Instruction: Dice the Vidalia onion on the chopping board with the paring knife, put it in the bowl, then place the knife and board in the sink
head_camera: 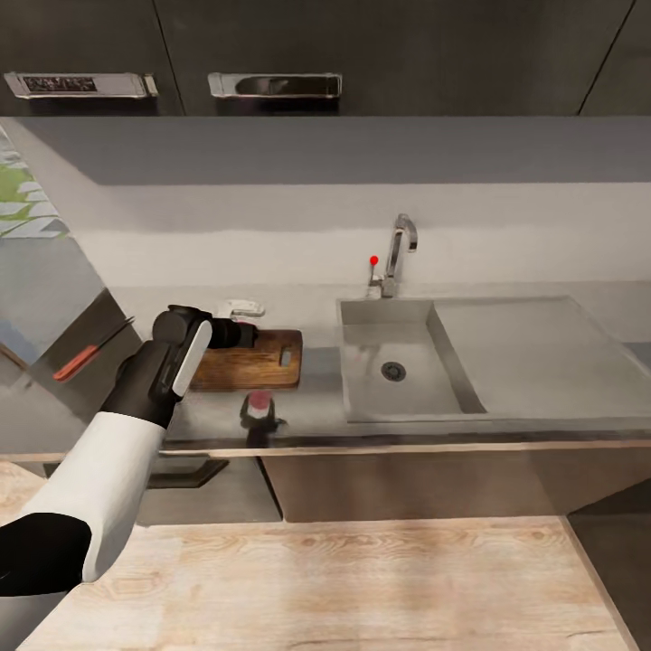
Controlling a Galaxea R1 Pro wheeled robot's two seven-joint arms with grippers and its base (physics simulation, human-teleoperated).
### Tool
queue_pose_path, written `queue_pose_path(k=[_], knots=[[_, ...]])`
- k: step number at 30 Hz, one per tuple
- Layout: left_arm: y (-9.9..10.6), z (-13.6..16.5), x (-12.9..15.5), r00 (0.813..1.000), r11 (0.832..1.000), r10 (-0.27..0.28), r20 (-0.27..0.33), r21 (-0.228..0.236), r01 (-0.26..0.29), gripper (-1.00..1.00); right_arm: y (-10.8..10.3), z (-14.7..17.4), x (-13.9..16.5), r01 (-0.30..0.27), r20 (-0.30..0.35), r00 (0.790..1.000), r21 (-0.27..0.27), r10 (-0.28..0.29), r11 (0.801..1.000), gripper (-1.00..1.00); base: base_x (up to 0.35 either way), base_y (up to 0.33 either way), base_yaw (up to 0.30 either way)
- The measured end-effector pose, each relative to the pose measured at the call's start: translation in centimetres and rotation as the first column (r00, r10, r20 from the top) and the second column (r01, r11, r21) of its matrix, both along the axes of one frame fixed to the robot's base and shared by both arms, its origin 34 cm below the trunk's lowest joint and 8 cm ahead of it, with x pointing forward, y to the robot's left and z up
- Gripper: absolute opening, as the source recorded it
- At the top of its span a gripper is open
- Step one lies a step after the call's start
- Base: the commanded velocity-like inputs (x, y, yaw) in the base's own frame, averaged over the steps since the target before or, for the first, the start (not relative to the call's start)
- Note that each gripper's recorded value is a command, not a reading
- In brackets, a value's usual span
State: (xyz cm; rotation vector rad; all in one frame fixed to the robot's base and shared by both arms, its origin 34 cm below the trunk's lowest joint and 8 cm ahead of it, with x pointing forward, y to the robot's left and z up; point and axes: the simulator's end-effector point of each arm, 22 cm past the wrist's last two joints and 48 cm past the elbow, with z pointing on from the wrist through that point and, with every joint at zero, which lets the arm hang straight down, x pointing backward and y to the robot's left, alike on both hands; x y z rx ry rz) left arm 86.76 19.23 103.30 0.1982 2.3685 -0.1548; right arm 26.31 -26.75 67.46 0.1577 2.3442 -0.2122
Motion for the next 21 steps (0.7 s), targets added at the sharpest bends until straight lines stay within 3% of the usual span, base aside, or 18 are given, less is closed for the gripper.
queue_pose_path(k=[21], knots=[[0.5,-3.5,-0.7,0.997,1.000,0.012,-0.078,0.008,-0.011,-1.00,0.0,-0.1,-0.3,0.001,-0.009,1.000,0.000,-0.001,1.000,1.00,0.030,0.024,0.000]])
